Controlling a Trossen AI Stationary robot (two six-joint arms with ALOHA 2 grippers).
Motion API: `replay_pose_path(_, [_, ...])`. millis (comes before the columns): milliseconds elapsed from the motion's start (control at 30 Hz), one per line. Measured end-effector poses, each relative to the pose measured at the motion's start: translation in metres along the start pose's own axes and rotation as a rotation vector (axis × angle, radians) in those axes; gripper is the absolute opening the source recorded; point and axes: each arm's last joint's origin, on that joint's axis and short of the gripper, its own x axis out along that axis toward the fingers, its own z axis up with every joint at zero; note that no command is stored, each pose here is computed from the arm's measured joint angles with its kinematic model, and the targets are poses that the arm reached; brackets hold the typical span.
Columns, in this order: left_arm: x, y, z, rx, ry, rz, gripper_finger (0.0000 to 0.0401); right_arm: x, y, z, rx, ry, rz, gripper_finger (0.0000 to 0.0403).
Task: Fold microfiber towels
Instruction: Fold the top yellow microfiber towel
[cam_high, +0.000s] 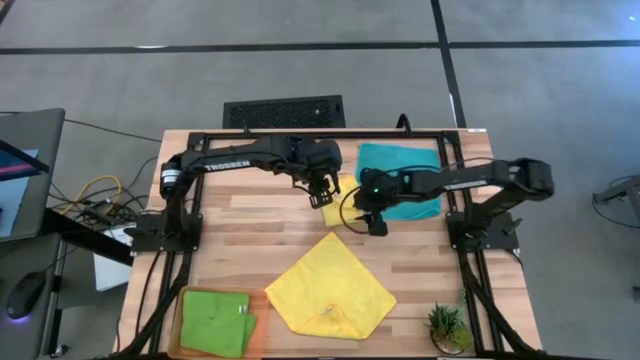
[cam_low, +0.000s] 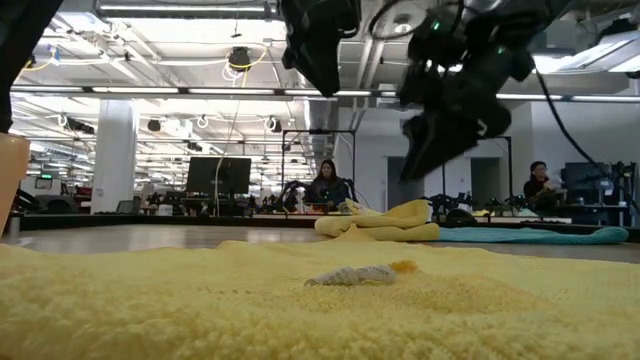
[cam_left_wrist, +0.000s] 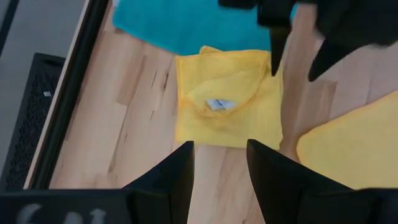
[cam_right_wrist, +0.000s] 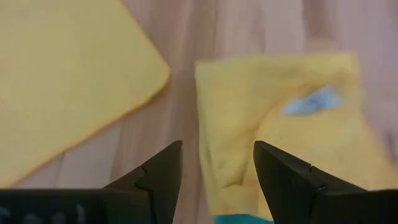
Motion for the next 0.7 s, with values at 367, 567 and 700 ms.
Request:
replay_pose_path(367, [-0.002, -0.008, 0.0, 0.015, -0.008, -0.01, 0.0141, 0.035, -0.01, -0.003, -0.032, 0.098, -0.087, 0.0221])
replay_pose_path(567, [-0.002, -0.009, 0.0, -0.001, -0.005, -0.014, 0.0141, 0.04, -0.017, -0.009, -0.023, 0.155, -0.185, 0.0221])
replay_pose_path(700, [-0.002, -0.01, 0.0, 0.0, -0.005, -0.015, 0.0141, 0.034, -0.022, -0.006, -0.012, 0.129, -0.214, 0.0221])
